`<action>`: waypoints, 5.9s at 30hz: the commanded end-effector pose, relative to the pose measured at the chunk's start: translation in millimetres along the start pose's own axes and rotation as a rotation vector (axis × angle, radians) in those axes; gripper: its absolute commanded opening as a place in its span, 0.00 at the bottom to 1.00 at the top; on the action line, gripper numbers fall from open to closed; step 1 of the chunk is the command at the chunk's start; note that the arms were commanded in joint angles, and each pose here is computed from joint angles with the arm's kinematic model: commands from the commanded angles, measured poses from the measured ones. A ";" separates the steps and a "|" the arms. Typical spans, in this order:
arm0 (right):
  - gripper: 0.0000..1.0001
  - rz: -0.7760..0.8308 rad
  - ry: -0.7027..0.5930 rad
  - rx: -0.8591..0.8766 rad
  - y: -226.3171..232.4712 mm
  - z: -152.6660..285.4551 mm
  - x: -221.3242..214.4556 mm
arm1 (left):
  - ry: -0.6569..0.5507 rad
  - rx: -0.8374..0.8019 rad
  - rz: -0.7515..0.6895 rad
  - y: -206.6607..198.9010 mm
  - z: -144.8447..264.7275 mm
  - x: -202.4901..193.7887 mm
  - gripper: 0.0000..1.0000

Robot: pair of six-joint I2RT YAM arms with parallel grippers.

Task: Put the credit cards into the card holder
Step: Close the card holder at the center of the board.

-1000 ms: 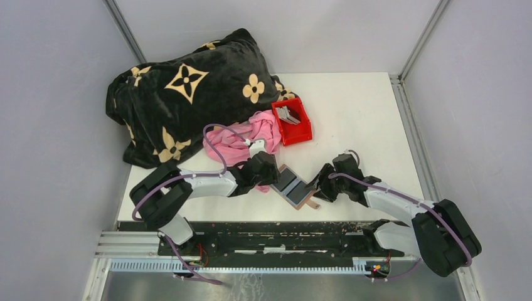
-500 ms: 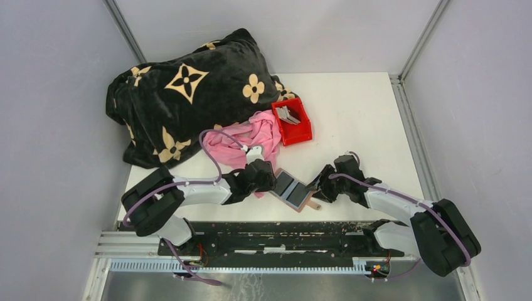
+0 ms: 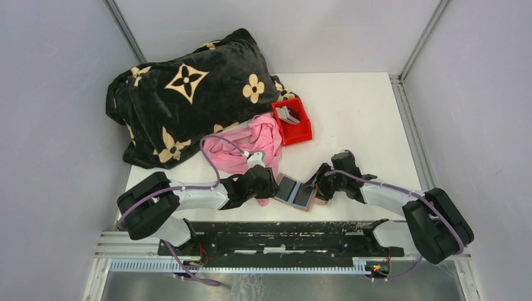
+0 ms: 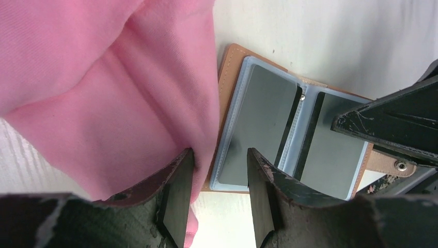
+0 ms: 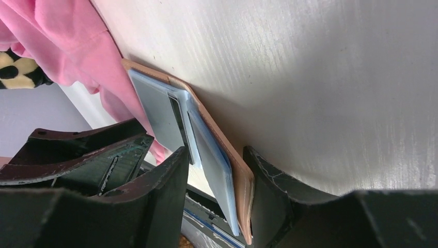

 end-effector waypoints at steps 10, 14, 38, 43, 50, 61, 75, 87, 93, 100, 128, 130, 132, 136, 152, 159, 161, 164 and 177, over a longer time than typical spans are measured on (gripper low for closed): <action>0.25 0.197 -0.070 -0.111 17.9 17.6 14.3 | 0.107 0.018 0.008 1.8 8.8 -24.6 0.54; 0.18 0.261 -0.061 -0.179 20.7 23.6 17.6 | 0.078 0.031 0.021 1.6 8.4 -17.7 0.59; 0.17 0.352 0.026 -0.341 6.9 42.8 37.5 | 0.091 -0.199 0.051 -54.9 -19.1 0.2 0.60; 0.18 0.383 0.014 -0.352 19.2 46.2 44.9 | 0.103 -0.141 0.053 -45.2 -16.1 -2.6 0.60; 0.18 0.407 -0.019 -0.349 43.6 44.1 57.4 | 0.073 0.175 0.083 23.4 -4.8 3.0 0.60; 0.21 0.419 -0.040 -0.382 63.0 22.9 73.4 | 0.007 0.444 0.090 88.5 21.5 50.9 0.63; 0.36 0.490 -0.088 -0.417 78.7 29.2 72.3 | -0.175 0.067 0.116 -17.3 46.1 113.4 0.63; 0.39 0.519 -0.093 -0.401 94.7 36.8 52.8 | -0.040 0.002 0.097 -40.1 3.3 48.4 0.49; 0.40 0.538 -0.094 -0.398 102.3 35.6 44.0 | 0.012 0.003 0.084 -38.3 -8.1 26.8 0.37; 0.40 0.551 -0.078 -0.396 108.1 25.0 32.0 | 0.053 0.008 0.087 -34.6 -15.1 7.7 0.34; 0.43 0.475 0.078 -0.334 93.7 -35.0 8.6 | 0.057 0.061 0.078 -17.8 19.1 9.5 0.33; 0.43 0.469 0.085 -0.335 89.7 -39.4 8.4 | 0.034 0.035 0.084 -24.8 28.0 20.1 0.32; 0.43 0.464 0.086 -0.337 84.9 -42.8 9.0 | -0.001 0.003 0.088 -34.0 35.5 34.0 0.32; 0.43 0.454 0.094 -0.344 74.1 -48.9 8.6 | -0.061 -0.073 0.067 -59.6 40.4 63.0 0.32; 0.44 0.406 0.111 -0.325 64.9 -58.6 13.3 | 0.048 -0.114 0.001 -89.5 1.4 42.3 0.32; 0.44 0.412 0.116 -0.320 67.3 -55.9 12.6 | 0.073 -0.037 -0.014 -71.4 -4.9 22.5 0.31; 0.44 0.416 0.113 -0.317 69.0 -54.7 12.7 | 0.077 -0.009 -0.026 -66.0 -8.1 17.0 0.31; 0.44 0.423 0.109 -0.314 72.0 -51.9 13.2 | 0.096 0.026 -0.044 -59.4 -15.9 7.8 0.30; 0.50 0.471 0.076 -0.251 99.6 -31.2 12.5 | 0.138 0.102 -0.087 -47.3 -31.7 -11.1 0.30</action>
Point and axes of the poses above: each gripper's point midway between its finger pads, its own z axis back along the fingers, its own y axis along the line the jaws close on, x = y × z, the point moved 4 cm from there along z, back along the fingers, and after that the axes turned 15 degrees about -z, right-handed, at the moved point
